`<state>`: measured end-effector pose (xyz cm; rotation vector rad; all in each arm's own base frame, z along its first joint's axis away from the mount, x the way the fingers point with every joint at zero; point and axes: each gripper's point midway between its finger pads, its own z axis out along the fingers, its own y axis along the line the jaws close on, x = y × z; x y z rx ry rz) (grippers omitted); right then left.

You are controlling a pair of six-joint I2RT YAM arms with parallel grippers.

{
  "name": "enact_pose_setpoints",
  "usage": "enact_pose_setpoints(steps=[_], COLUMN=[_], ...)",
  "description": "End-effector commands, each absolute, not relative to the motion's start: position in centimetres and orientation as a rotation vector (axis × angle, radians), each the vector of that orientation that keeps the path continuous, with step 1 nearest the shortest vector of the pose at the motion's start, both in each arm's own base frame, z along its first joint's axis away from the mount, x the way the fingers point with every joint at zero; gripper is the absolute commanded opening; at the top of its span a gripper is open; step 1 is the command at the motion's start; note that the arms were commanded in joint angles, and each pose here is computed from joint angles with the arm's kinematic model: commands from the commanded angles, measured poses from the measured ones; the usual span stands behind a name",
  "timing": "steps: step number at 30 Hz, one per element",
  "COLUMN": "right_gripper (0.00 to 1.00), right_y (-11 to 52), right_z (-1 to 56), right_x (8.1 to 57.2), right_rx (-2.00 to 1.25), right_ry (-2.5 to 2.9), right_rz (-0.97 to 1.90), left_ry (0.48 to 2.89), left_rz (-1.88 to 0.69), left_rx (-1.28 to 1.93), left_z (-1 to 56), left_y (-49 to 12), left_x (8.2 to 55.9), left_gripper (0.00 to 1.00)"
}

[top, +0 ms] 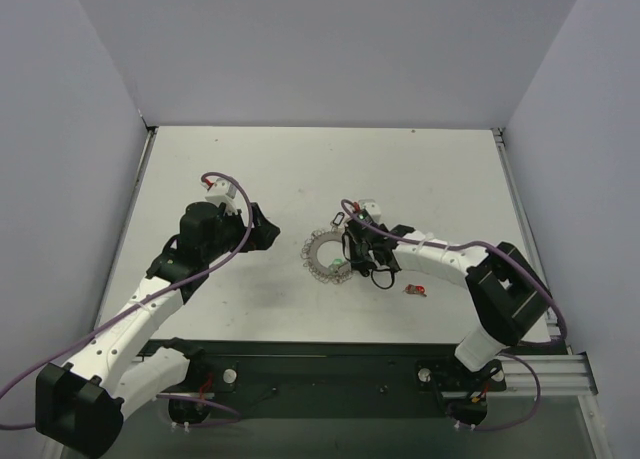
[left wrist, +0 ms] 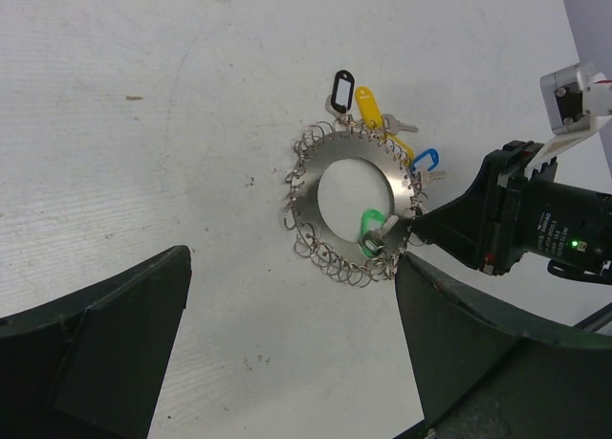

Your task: Put the keys on the keyring

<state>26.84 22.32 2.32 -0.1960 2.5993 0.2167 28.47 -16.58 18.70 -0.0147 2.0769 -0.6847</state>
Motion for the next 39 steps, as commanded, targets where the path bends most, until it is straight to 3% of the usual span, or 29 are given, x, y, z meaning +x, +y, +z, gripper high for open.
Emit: enact_pose_setpoints(steps=[1, 4, 6, 8, 9, 15, 21, 31, 39], right_gripper=[0.0, 0.0, 0.22, 0.51, 0.54, 0.54, 0.39, 0.38, 0.39], right_y=[22.6, 23.2, 23.5, 23.5, 23.5, 23.4, 22.9, 20.8, 21.7], right_z=[6.0, 7.0, 7.3, 7.4, 7.4, 7.5, 6.4, 5.2, 5.6], right_x=[27.5, 27.1, 26.8, 26.7, 26.7, 27.0, 26.7, 27.5, 28.3], right_rx=[-0.204, -0.239, -0.256, -0.245, -0.241, -0.229, -0.265, -0.265, -0.278], right_ry=[2.491, 2.465, 2.468, 2.471, 2.47, 2.47, 2.508, 2.52, 2.5], right_rz=[0.299, 0.377, 0.414, 0.431, 0.432, 0.44, 0.397, 0.23, 0.33], left_ry=[2.035, 2.032, 2.03, 2.033, 2.033, 2.038, 2.052, 2.066, 2.076], left_rz=[-0.7, -0.706, -0.713, -0.719, -0.72, -0.722, -0.721, -0.742, -0.752], left_rx=[-0.01, -0.003, 0.002, 0.004, 0.007, 0.011, 0.012, 0.035, 0.052], left_z=[19.7, 19.8, 19.8, 19.7, 19.7, 19.5, 18.8, 17.9, 17.1], left_y=[-16.5, -16.7, -16.8, -16.9, -16.9, -16.9, -17.0, -17.3, -17.7], left_x=[28.6, 28.6, 28.5, 28.5, 28.5, 28.3, 28.3, 27.9, 28.3], left_gripper=[0.98, 0.97, 0.98, 0.97, 0.97, 0.98, 0.98, 0.98, 0.97])
